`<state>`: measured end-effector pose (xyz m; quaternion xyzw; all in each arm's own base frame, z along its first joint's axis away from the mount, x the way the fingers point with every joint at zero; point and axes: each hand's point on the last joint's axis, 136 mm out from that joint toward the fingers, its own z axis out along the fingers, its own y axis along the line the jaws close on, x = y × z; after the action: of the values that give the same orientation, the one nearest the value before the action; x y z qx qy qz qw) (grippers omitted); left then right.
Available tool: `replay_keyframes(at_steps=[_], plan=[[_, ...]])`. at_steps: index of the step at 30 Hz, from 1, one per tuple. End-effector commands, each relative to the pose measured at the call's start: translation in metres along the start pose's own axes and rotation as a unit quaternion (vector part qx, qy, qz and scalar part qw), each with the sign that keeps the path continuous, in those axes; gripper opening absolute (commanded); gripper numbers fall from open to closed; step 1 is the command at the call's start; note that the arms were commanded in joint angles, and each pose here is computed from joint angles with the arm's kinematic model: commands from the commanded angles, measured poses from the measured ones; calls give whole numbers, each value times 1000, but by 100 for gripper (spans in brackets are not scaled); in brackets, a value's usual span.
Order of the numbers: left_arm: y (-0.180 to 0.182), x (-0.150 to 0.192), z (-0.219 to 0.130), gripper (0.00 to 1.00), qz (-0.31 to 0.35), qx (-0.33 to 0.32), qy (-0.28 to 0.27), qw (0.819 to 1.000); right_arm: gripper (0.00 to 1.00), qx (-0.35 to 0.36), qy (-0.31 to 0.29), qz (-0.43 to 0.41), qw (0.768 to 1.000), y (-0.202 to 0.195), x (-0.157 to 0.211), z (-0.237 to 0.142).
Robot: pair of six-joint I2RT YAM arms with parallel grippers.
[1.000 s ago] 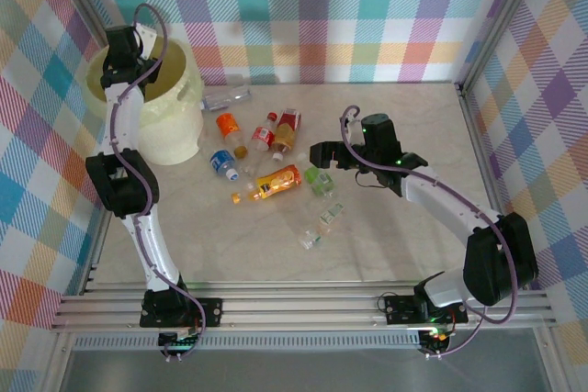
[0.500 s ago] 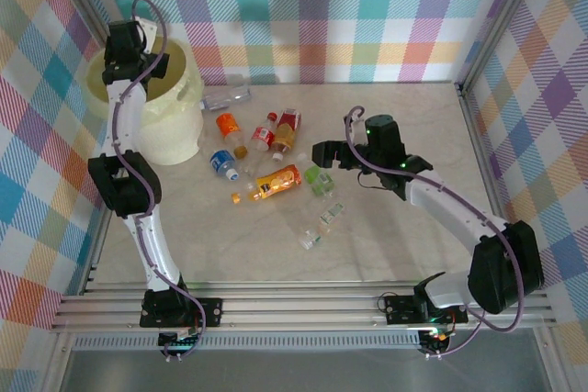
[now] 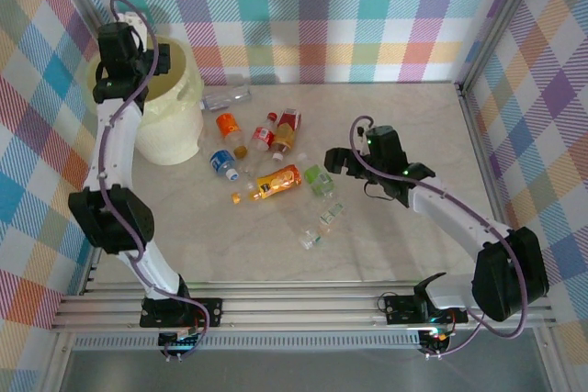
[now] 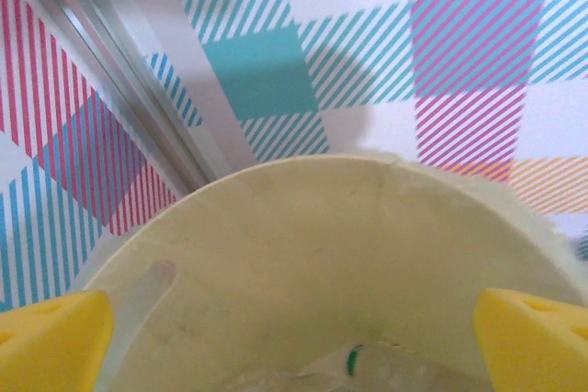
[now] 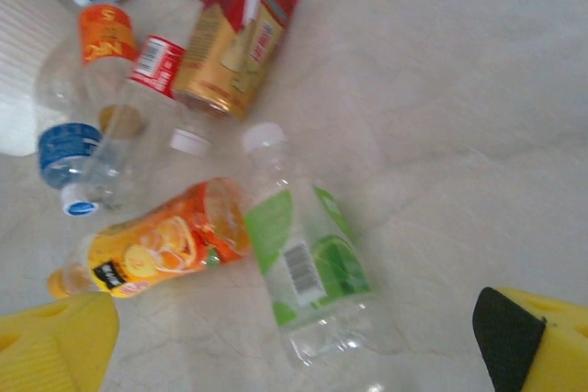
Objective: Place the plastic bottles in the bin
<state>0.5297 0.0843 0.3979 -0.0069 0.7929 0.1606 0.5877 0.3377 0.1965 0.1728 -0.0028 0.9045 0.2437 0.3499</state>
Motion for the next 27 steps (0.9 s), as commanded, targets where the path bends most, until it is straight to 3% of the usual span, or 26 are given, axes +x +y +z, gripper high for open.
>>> replay_keyframes(at_steps=[1,11,15,19,27], plan=[[-14,-27,-29,100,-71,28,-52,996,100,35,25,21,999,-17,19,-6],[-37,-37,-86,100,-199,92,-77,973,100,37,160,70,984,-19,91,-10],[-42,-35,-104,100,-262,111,-66,956,100,95,175,107,974,-30,111,-20],[-55,-30,-117,100,-304,147,-54,940,100,91,183,173,963,-23,118,-19],[-83,-16,-133,100,-299,185,-14,936,100,144,194,233,942,-12,120,2]])
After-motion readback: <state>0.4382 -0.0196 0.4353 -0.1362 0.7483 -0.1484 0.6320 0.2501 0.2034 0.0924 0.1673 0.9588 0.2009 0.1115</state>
